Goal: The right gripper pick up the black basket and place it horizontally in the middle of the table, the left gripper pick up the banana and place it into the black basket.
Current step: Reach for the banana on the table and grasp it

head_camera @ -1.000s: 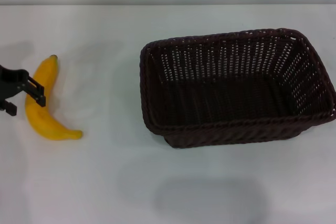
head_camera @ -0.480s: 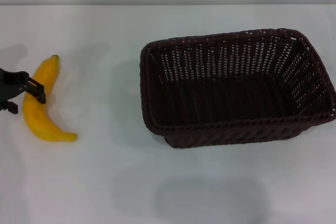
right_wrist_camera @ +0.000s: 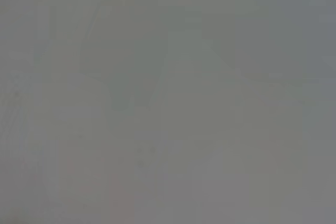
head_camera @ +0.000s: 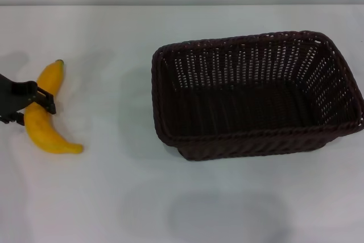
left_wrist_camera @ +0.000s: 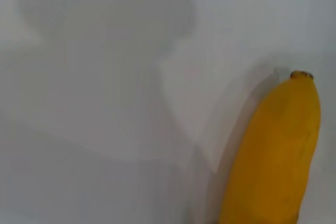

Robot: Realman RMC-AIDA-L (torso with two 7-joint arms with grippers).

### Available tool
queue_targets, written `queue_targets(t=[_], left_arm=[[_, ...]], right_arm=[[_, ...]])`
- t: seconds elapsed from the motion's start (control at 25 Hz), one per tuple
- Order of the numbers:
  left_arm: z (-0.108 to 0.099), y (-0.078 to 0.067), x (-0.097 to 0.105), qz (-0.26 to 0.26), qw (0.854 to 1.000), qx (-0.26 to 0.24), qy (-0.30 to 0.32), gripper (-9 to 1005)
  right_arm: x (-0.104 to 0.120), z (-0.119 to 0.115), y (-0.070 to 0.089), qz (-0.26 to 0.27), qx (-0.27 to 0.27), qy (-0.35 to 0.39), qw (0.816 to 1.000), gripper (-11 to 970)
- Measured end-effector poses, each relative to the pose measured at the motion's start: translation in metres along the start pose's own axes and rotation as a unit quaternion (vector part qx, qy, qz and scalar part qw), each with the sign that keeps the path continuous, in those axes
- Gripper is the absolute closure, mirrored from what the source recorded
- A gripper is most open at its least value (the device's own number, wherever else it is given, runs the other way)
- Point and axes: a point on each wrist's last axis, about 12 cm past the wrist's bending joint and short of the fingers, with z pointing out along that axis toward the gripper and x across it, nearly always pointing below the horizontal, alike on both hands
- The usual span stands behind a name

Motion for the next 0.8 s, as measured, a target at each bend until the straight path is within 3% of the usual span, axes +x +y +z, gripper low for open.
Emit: queue_targets(t=[0.56, 0.68, 0.8], left_arm=[[-0.003, -0.009, -0.004, 0.026, 1.000, 0.008, -0.012, 458], [-0.021, -0.020, -0.013, 0.048, 0.996, 0.060, -0.043, 478], [-0.051, -0.041, -0.021, 0.091, 0.981, 0.150, -0.080, 479]], right_arm=[[0.002, 0.000, 0.002, 0.000, -0.001, 0.006, 1.000, 85], [0.002, -0.001, 0.002, 0.000, -0.001, 0.006, 1.000, 85], [0.001, -0.001, 0.001, 0.001, -0.001, 0.002, 1.000, 86]])
